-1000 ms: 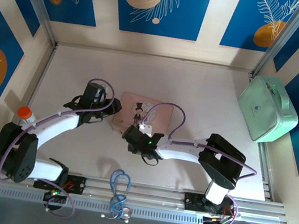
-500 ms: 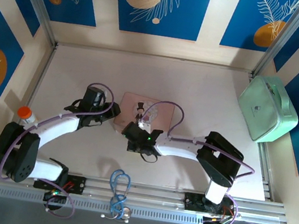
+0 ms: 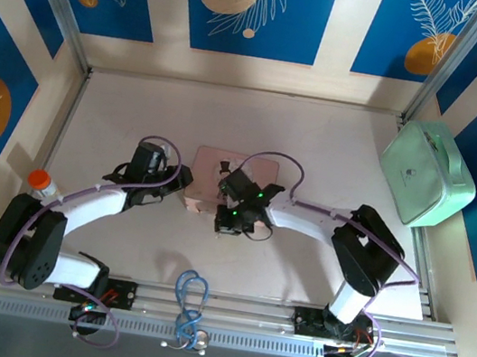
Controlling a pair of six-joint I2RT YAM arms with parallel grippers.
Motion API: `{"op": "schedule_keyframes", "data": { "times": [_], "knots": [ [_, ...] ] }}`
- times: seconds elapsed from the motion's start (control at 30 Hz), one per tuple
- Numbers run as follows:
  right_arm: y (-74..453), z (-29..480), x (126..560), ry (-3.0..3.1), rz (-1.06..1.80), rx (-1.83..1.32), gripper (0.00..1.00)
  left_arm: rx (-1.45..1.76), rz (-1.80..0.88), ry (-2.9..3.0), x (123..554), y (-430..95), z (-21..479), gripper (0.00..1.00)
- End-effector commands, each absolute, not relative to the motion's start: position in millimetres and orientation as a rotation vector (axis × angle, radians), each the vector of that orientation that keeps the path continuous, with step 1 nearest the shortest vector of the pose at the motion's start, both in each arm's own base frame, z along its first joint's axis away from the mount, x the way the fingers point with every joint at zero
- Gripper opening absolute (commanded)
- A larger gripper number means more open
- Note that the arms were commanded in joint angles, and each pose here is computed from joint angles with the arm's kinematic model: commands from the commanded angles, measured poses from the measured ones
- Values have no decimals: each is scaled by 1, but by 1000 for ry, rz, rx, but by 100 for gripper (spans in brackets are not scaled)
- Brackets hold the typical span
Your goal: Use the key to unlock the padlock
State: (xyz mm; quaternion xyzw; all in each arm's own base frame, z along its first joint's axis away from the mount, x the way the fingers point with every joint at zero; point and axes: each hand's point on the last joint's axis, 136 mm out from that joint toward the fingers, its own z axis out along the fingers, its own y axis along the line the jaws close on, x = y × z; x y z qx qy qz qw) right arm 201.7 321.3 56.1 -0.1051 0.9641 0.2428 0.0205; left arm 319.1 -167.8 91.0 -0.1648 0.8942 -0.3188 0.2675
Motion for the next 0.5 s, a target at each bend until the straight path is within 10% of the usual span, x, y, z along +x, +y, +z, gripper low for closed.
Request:
{"op": "schedule_keyframes", "data": {
  "times": [0.0, 0.47],
  "knots": [
    [318, 78, 171, 3059, 1084, -524, 0, -453, -840, 2498, 301, -164, 72, 47],
    [295, 84, 212, 3108, 1196, -450, 0, -422, -810, 2505, 293, -159, 80, 43]
  ]
}}
